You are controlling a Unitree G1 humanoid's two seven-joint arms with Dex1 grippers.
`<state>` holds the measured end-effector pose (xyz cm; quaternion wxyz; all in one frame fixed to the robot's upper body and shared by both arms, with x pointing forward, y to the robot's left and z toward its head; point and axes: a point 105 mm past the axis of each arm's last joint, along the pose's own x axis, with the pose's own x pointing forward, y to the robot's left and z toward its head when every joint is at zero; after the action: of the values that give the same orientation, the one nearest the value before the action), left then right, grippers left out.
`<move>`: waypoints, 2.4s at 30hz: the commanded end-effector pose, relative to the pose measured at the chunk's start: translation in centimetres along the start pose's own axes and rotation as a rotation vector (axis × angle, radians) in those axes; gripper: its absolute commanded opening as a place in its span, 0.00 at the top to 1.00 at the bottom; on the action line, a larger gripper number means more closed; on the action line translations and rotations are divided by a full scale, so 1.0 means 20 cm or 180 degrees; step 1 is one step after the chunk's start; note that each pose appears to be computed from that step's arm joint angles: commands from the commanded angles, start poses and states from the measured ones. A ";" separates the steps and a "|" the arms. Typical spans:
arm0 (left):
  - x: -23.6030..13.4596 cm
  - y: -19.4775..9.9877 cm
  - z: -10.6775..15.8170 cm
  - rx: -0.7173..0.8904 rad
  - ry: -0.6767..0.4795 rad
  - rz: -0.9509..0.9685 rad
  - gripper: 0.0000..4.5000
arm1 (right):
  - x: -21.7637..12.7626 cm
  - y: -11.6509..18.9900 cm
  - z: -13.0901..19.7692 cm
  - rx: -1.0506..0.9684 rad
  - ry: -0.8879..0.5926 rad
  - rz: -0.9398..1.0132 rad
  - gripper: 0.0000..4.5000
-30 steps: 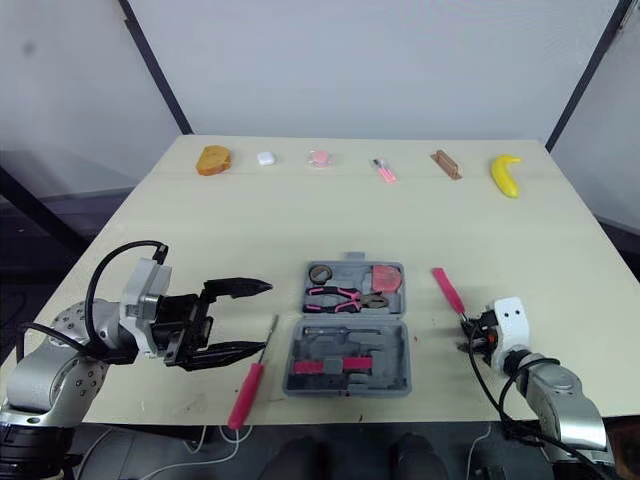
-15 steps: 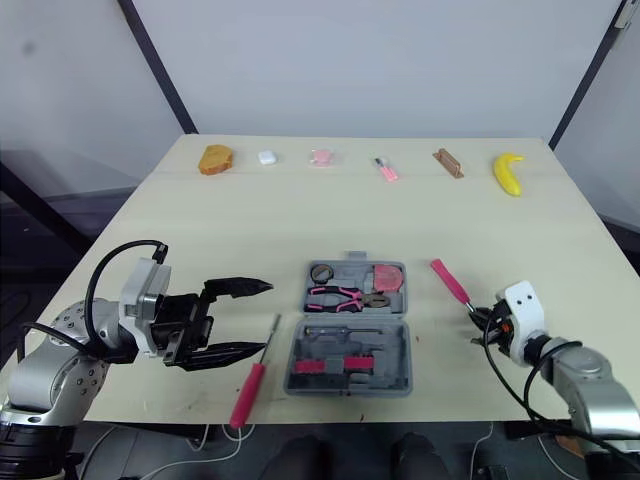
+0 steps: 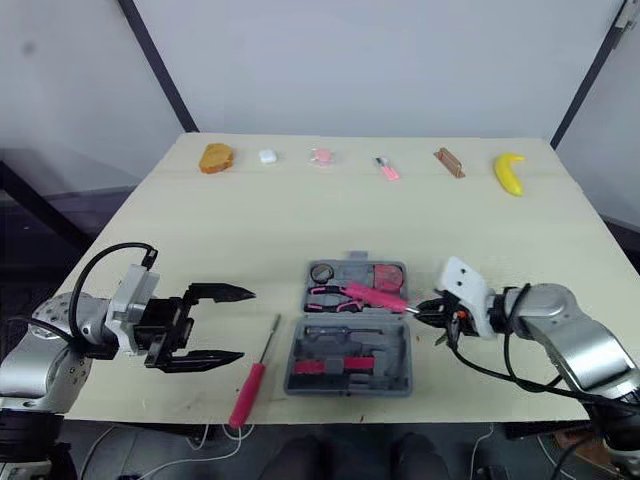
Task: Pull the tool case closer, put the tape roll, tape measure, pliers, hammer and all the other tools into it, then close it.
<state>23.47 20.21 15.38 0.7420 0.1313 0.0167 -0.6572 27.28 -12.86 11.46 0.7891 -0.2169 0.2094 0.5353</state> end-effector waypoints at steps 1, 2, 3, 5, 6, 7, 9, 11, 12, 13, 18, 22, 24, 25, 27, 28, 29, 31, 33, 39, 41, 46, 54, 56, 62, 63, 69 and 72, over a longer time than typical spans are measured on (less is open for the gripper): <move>-0.06 -0.01 0.01 0.0152 0.0193 -0.0124 0.00 | 0.06 0.04 0.08 -0.0308 0.0144 0.0220 0.99; -0.06 -0.01 0.00 0.0149 0.0232 -0.0132 0.00 | 0.07 0.05 0.09 -0.0350 0.0196 0.0242 0.99; -0.07 -0.02 -0.02 0.0150 0.0295 -0.0157 0.00 | 0.09 0.05 0.09 -0.0394 0.0281 0.0269 0.99; -0.07 -0.04 -0.04 0.0128 0.0342 -0.0181 0.00 | 0.13 0.06 0.10 -0.0523 0.0506 0.0238 0.99; -0.07 -0.05 -0.04 0.0120 0.0344 -0.0182 0.00 | 0.15 0.06 0.10 -0.0574 0.0570 0.0229 0.99; -0.08 -0.05 -0.04 0.0116 0.0344 -0.0182 0.00 | 0.17 0.07 0.11 -0.0610 0.0606 0.0222 0.99; -0.08 -0.06 -0.05 0.0095 0.0330 -0.0183 0.00 | 0.20 0.08 0.12 -0.0666 0.0657 0.0236 0.99; -0.08 -0.07 -0.04 0.0047 0.0289 -0.0187 0.00 | 0.23 0.12 0.12 -0.0726 0.0740 0.0332 0.99; -0.08 -0.07 -0.04 0.0043 0.0296 -0.0196 0.00 | 0.24 0.14 0.12 -0.0762 0.0766 0.0392 0.99; -0.08 -0.08 -0.04 0.0051 0.0302 -0.0201 0.00 | 0.26 0.15 0.12 -0.0784 0.0775 0.0432 0.99; -0.08 -0.08 -0.03 0.0094 0.0338 -0.0224 0.00 | 0.31 0.19 0.13 -0.0857 0.0846 0.0488 0.99; -0.08 -0.09 -0.03 0.0083 0.0394 -0.0263 0.00 | 0.34 0.21 0.13 -0.0816 0.0895 0.0475 0.99; -0.08 -0.09 -0.03 0.0078 0.0405 -0.0274 0.00 | 0.35 0.21 0.14 -0.0774 0.0886 0.0457 0.99; -0.08 -0.09 -0.03 0.0075 0.0403 -0.0278 0.00 | 0.36 0.21 0.14 -0.0766 0.0884 0.0449 0.99; -0.08 -0.10 -0.03 0.0066 0.0401 -0.0285 0.00 | 0.38 0.21 0.15 -0.0745 0.0868 0.0457 0.99; -0.07 -0.10 -0.04 0.0064 0.0402 -0.0288 0.00 | 0.38 0.22 0.15 -0.0734 0.0856 0.0463 0.99; -0.07 -0.10 -0.04 0.0061 0.0403 -0.0292 0.00 | 0.39 0.22 0.16 -0.0732 0.0852 0.0463 0.99; -0.07 -0.10 -0.04 0.0055 0.0397 -0.0297 0.00 | 0.40 0.22 0.16 -0.0725 0.0831 0.0472 0.99; -0.07 -0.10 -0.04 0.0053 0.0391 -0.0302 0.00 | 0.41 0.21 0.16 -0.0733 0.0822 0.0484 0.99; -0.06 -0.09 -0.04 0.0075 0.0376 -0.0307 0.00 | 0.42 0.20 0.15 -0.0778 0.0836 0.0506 0.99; -0.06 -0.09 -0.04 0.0084 0.0366 -0.0299 0.00 | 0.41 0.20 0.15 -0.0779 0.0827 0.0510 0.77; -0.06 -0.09 -0.05 0.0082 0.0359 -0.0280 0.00 | 0.39 0.17 0.16 -0.0733 0.0755 0.0405 0.56; -0.06 -0.09 -0.06 0.0091 0.0345 -0.0247 0.00 | 0.39 0.17 0.20 -0.0758 0.0395 0.0433 0.56; -0.06 -0.09 -0.06 0.0092 0.0342 -0.0242 0.00 | 0.40 0.19 0.22 -0.0698 0.0181 0.0523 0.56; -0.06 -0.09 -0.07 0.0091 0.0331 -0.0235 0.00 | 0.45 0.21 0.21 -0.0611 -0.0192 0.0643 0.98; -0.06 -0.09 -0.07 0.0092 0.0330 -0.0235 0.00 | 0.45 0.22 0.20 -0.0601 -0.0198 0.0652 0.98; -0.06 -0.09 -0.07 0.0090 0.0332 -0.0225 0.00 | 0.49 0.22 0.13 -0.0474 -0.0203 0.0646 0.98; -0.06 -0.09 -0.08 0.0088 0.0324 -0.0221 0.00 | 0.52 0.20 0.06 -0.0382 -0.0110 0.0603 0.98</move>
<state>22.33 21.38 13.72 0.7306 0.1680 0.0533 -0.6597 27.02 -2.95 6.05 0.7201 -0.2330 0.1916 0.6249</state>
